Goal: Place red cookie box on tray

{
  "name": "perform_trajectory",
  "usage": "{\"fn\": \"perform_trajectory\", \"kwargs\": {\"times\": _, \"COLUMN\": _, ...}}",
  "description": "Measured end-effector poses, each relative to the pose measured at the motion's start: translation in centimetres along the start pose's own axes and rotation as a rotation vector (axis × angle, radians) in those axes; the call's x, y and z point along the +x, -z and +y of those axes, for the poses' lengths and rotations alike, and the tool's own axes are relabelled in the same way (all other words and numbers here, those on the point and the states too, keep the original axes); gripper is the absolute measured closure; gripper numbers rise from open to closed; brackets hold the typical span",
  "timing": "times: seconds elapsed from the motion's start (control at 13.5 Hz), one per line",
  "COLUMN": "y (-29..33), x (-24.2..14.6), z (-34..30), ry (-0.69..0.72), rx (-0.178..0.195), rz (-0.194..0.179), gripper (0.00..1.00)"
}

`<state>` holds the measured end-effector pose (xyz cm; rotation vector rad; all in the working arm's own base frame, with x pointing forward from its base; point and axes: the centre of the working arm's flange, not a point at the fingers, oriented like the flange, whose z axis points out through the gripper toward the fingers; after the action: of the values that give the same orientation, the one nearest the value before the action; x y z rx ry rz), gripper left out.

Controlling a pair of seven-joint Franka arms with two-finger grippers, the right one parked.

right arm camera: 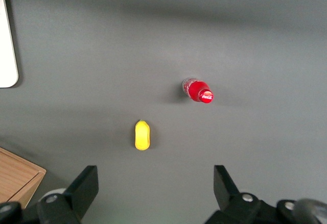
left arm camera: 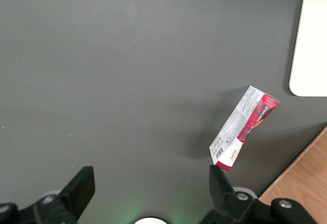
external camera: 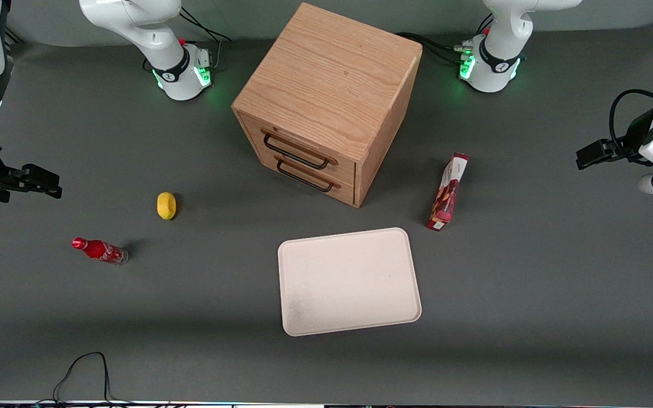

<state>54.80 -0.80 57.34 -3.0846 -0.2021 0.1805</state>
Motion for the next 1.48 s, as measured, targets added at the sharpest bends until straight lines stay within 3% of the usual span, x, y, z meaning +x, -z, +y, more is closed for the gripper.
{"fn": "perform_trajectory", "kwargs": {"times": 0.74, "y": 0.5, "x": -0.1, "z": 0.0, "ry": 0.0, "rx": -0.012, "rz": 0.003, "gripper": 0.0}}
{"fn": "perform_trajectory", "kwargs": {"times": 0.89, "y": 0.5, "x": -0.4, "z": 0.7, "ry": -0.014, "rx": -0.01, "rz": -0.019, "gripper": 0.0}}
{"fn": "perform_trajectory", "kwargs": {"times": 1.11, "y": 0.9, "x": -2.1, "z": 5.7, "ry": -0.094, "rx": -0.017, "rz": -0.054, "gripper": 0.0}}
{"fn": "perform_trajectory", "kwargs": {"times": 1.48, "y": 1.7, "x": -7.5, "z": 18.1, "ry": -0.198, "rx": -0.042, "rz": -0.063, "gripper": 0.04}}
